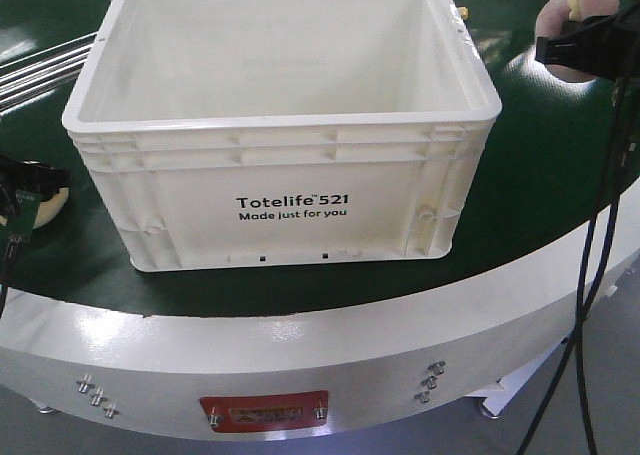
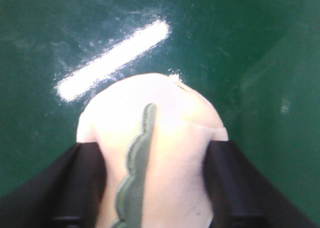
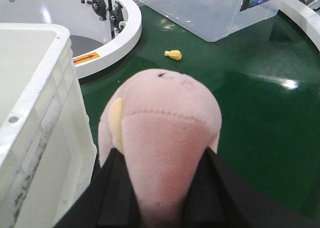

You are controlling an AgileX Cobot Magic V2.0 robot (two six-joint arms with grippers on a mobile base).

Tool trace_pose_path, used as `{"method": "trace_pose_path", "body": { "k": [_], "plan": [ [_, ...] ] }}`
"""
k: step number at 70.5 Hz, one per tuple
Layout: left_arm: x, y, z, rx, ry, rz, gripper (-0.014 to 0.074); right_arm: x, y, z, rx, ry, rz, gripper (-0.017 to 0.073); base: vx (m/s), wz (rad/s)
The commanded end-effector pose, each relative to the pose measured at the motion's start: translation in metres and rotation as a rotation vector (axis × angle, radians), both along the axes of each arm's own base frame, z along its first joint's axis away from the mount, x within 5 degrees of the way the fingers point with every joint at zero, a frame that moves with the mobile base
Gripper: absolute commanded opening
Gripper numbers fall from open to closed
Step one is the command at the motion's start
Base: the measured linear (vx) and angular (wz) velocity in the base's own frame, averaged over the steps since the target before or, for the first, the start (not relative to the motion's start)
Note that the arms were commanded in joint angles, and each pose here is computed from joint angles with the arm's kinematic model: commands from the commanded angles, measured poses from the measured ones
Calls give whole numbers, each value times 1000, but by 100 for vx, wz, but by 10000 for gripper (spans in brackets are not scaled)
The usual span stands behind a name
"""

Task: Place moving items into box and shelve
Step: 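Grasp the cream green-striped plush ball with the left gripper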

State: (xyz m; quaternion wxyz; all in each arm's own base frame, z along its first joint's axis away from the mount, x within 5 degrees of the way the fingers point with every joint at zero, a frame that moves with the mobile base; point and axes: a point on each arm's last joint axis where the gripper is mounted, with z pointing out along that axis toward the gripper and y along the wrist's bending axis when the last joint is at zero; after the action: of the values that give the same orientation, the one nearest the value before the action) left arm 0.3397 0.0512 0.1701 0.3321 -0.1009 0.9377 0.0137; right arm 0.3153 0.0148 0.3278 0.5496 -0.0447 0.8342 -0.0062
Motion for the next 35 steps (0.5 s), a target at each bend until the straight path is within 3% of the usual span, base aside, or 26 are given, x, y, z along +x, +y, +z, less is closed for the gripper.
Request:
{"method": "trace_pose_path", "body": {
  "k": [1,10,23,35],
  "plan": [
    [3,0,15,0,-53,6,277,-3,-2,29,-14,-154,5,-12,0,0],
    [3,0,16,4,-58,2,-29,-3,-2,29,-14,-154,5,-12,0,0],
    [3,-1,26,1,-107,12,-28,-3,-2,30,-13,-160,5,-12,0,0],
    [1,-2,66,-7,-308,40,-27,-2,-1,36,-11,-212,7,-12,0,0]
  ]
}}
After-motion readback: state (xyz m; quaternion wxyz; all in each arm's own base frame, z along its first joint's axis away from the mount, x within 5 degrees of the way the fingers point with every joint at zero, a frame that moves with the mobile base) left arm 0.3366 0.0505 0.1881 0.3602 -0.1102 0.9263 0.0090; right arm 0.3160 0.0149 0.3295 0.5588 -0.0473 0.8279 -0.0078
